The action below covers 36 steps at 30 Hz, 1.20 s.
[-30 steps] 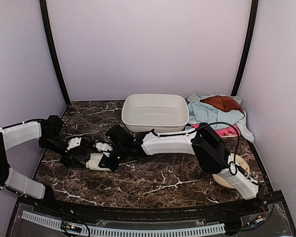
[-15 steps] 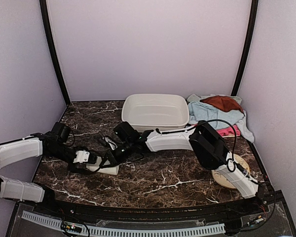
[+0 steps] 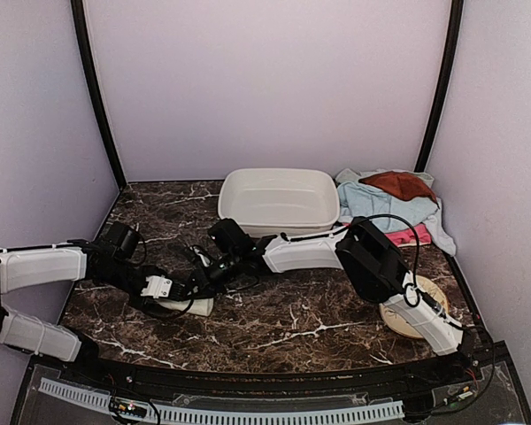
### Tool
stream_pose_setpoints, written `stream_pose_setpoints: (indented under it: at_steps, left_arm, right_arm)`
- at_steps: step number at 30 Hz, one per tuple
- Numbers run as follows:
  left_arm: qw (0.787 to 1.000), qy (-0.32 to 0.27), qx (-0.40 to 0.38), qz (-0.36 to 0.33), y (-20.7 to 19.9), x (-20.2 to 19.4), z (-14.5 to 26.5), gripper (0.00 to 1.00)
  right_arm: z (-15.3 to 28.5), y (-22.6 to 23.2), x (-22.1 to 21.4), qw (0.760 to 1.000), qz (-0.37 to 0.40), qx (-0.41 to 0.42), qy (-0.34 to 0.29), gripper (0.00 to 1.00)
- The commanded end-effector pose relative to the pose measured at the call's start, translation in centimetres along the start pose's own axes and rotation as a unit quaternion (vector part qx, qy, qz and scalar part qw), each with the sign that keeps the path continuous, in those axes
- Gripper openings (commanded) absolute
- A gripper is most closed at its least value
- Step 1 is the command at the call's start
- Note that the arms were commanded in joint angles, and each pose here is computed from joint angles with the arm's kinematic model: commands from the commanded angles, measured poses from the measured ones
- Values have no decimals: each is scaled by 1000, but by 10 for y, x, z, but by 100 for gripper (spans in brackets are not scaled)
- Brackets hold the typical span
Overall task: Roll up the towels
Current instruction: Roll the towel at the center of the board.
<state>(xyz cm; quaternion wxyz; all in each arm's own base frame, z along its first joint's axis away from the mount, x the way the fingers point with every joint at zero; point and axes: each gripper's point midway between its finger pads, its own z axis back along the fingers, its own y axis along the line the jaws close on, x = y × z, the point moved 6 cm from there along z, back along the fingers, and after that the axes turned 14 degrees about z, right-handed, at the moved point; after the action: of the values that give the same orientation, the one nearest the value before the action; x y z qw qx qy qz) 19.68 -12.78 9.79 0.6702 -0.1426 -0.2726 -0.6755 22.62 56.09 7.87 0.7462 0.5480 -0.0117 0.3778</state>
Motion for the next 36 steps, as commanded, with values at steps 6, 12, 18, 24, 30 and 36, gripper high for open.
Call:
stream_pose_setpoints:
  at_steps: [6,12,18,24,30,36]
  left_arm:
    - [999,31,-18,25,-14,-9,-8,50]
    - [995,74,-16,65,-1,-20,-23,45]
    - [991,95,-33,83,-1,-28,-33,28]
    - [980,87,-100,148,-11,-24,-29,4]
    - [968,69,-150,190,-14,-13,-21,2]
    - [955,75,-195,211,-18,-11,-21,2]
  right_arm:
    - [-12,-40,-33,995,-95,-24,32,0]
    - [-4,-35,-29,996,-91,-19,16,5]
    - [11,-32,-23,996,-94,-2,-6,11]
    - [69,-31,-4,995,-56,-50,-60,90]
    - [143,-29,3,973,17,-211,-95,100]
    - [211,46,10,866,256,-384,-194,100]
